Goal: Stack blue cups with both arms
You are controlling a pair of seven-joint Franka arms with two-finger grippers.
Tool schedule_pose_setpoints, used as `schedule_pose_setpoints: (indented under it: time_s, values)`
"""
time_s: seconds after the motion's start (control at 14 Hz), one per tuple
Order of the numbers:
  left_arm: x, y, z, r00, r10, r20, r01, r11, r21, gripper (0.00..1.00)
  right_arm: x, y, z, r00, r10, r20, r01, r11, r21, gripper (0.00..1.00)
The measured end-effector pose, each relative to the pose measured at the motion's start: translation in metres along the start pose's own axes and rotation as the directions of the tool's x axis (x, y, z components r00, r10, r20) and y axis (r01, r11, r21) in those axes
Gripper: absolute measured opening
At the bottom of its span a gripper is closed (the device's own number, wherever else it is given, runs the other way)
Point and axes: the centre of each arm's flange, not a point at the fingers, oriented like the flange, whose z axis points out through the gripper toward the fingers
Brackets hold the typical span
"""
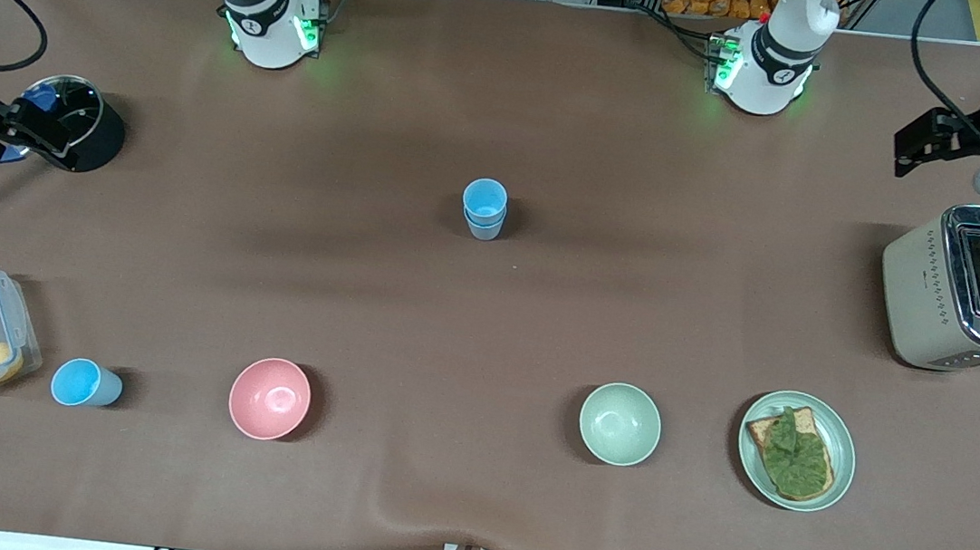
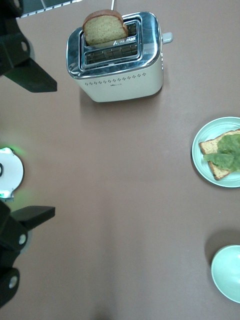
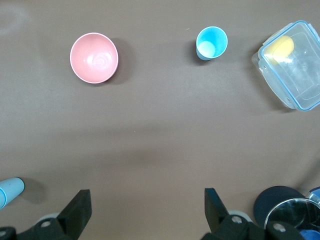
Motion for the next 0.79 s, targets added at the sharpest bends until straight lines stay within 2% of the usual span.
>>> schedule_pose_setpoints:
  time_s: [0.29,0.79]
  values:
    - [0.004,-0.026,0.009,1.000,0.016,0.025,-0.016,1.000,-0.021,1.00,-0.001,0.000,0.000,1.000,0.000,0.005,0.000,1.000,0.000,1.00]
    - [0.005,-0.032,0.012,1.000,-0.006,0.025,0.008,0.997,-0.078,1.00,-0.002,0.000,0.001,1.000,0.000,0.014,0.000,1.000,0.000,1.00]
